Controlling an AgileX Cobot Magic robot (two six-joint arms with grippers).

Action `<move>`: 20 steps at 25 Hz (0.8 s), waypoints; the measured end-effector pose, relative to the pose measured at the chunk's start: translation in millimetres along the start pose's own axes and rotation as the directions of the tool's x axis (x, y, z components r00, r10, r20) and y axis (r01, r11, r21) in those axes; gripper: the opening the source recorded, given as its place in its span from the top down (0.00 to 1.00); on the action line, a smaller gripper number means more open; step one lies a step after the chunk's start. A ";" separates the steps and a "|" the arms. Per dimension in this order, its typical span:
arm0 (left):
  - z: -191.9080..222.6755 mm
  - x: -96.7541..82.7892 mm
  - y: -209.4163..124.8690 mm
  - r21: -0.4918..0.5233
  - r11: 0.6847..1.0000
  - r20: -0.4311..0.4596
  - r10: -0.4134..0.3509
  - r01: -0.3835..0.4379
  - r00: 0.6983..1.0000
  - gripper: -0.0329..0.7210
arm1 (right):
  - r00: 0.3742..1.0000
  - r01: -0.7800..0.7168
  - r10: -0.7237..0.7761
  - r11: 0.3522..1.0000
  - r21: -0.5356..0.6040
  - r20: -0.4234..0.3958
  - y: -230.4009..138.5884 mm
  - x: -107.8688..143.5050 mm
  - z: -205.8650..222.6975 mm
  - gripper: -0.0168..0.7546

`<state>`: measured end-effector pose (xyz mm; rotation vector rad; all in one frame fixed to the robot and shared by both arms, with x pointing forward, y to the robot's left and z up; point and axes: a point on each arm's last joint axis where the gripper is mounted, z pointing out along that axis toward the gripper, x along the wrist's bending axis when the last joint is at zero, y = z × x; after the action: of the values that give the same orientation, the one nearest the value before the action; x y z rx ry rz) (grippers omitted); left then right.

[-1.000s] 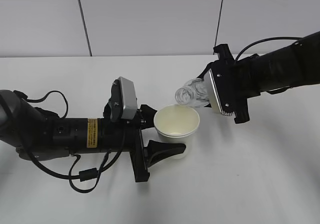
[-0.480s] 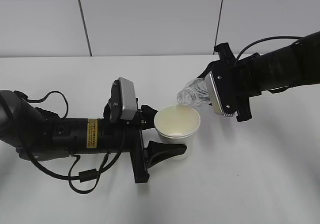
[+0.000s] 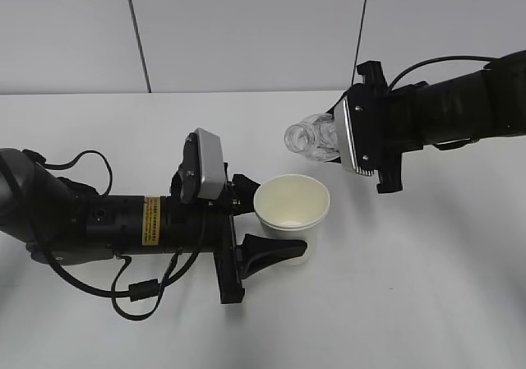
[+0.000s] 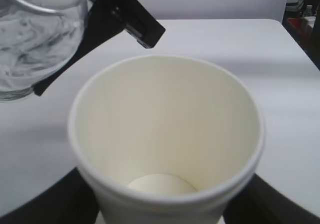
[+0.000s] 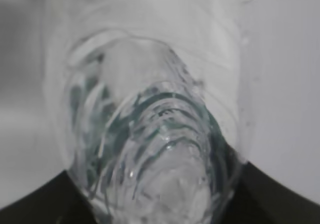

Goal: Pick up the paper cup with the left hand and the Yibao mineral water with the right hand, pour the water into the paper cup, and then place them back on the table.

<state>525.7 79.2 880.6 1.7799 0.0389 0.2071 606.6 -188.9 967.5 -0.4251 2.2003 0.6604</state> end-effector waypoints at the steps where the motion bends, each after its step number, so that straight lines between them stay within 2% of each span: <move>1: 0.0 0.4 0.1 -0.001 1.000 -0.005 -0.002 0.002 1.000 0.39 | 1.000 0.000 0.000 1.000 -0.010 0.000 0.9 0.0 0.0 0.42; 12: -0.1 1.9 0.5 -0.005 1.000 -0.021 -0.010 0.010 1.000 0.39 | 1.000 -0.002 0.002 1.000 -0.023 0.001 2.0 -0.1 0.0 0.42; 20: -0.1 1.9 0.5 -0.005 1.000 -0.021 -0.010 0.010 1.000 0.39 | 0.988 -0.137 0.139 0.990 -0.028 0.074 1.4 -7.0 -0.4 0.42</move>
<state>527.5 79.4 881.3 1.7719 0.0622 0.2185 610.1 -187.4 973.5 -0.2566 2.1658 0.7645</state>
